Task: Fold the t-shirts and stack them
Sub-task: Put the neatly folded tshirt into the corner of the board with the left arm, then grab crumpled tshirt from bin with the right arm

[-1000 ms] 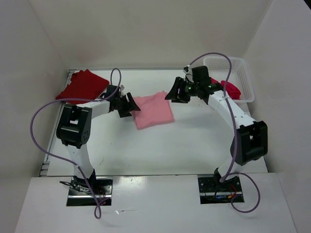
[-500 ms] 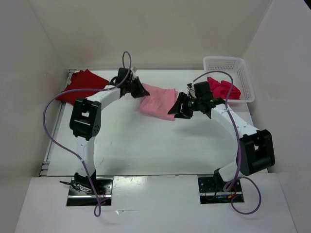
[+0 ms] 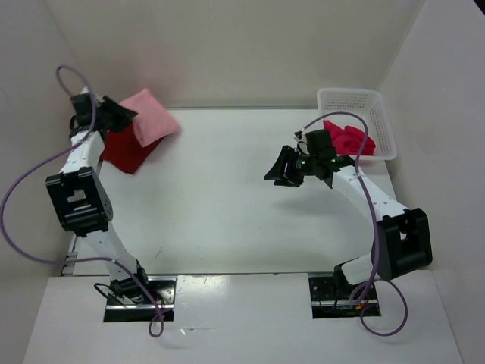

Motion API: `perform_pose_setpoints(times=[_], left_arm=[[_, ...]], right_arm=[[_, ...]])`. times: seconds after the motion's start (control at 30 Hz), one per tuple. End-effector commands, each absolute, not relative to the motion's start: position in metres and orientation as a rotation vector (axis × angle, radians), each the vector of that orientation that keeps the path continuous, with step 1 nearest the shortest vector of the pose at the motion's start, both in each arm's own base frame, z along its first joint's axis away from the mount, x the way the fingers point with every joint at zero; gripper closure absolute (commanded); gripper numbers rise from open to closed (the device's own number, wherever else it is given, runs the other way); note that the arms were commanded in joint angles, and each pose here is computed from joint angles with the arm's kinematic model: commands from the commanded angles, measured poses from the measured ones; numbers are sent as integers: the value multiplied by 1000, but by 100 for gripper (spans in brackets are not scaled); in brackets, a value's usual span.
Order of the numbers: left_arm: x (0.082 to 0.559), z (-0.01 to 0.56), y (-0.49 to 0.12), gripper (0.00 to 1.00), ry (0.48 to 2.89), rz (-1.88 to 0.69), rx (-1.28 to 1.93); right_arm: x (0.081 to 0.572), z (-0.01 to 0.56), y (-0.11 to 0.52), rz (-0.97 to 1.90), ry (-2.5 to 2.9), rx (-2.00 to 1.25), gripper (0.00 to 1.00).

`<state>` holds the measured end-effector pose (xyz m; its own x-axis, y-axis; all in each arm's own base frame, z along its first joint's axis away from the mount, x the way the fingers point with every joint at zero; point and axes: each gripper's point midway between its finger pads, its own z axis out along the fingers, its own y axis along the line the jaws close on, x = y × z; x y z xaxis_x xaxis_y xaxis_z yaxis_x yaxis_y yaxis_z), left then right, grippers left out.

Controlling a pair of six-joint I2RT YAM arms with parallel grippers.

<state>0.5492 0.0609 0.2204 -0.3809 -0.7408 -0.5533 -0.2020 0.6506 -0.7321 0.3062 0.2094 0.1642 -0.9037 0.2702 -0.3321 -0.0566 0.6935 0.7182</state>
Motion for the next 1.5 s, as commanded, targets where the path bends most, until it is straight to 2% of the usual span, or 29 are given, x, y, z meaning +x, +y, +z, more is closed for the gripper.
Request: perform_pose_setpoints(times=[0.0,0.07,0.1,0.23,0.33,0.4,0.43,0.53,0.57,0.6,0.63,0.7,0.77,0.8,0.9,0.97,1.0,1.07,1.1,1.17,1.2,1.47], left_arm=[[500,229,111,46,1757,-606,-935],[477,211,128,24,1733,-565,-1030],[465,194,130,0,1771,-538,-1075],[435,184,109,0,1808,-579,-1076],[412,196,102,0,1768,-566,-1072],[397,194,85,0,1805,-593,-1034],[395,196,76,0,1825,-607,-1006],[387,186,24,0,1951,-692,-881],[382,180,5,5,1997,-743,-849],[376,175,-27,13,2053,-797,-766],[371,170,-46,27,2094,-834,-727],[358,164,-85,40,2159,-909,-655],[333,156,-141,47,2250,-1026,-551],[315,155,-172,47,2304,-1110,-485],[295,148,-209,48,2368,-1243,-376],[285,144,-226,48,2410,-1290,-308],[288,146,-228,48,2407,-1295,-284],[284,140,-232,46,2425,-1294,-222],[284,139,-233,45,2436,-1298,-205],[285,138,-232,42,2438,-1282,-168],[286,140,-232,40,2437,-1276,-154],[288,129,-231,36,2458,-1242,-124]], right_arm=[[308,161,211,1092,2483,112,44],[306,157,210,1087,2490,105,44],[306,157,210,1087,2490,105,44],[312,151,204,1039,2505,116,38],[324,156,198,974,2476,135,38],[333,157,194,919,2467,170,44],[343,164,189,874,2439,201,53],[366,170,179,760,2414,278,66],[372,178,176,738,2391,303,73],[382,183,174,707,2384,317,75],[394,186,161,636,2362,363,78],[415,204,141,592,2301,419,84],[433,207,118,546,2259,499,86],[448,210,91,504,2225,567,88],[474,220,35,325,2133,705,89],[488,215,-6,150,2088,784,82],[493,214,-25,92,2071,810,74],[497,199,-52,-36,2079,864,66],[498,195,-63,-79,2087,874,56],[501,186,-87,-155,2086,914,46],[502,184,-95,-181,2083,922,37],[520,152,-132,-318,2131,966,20]])
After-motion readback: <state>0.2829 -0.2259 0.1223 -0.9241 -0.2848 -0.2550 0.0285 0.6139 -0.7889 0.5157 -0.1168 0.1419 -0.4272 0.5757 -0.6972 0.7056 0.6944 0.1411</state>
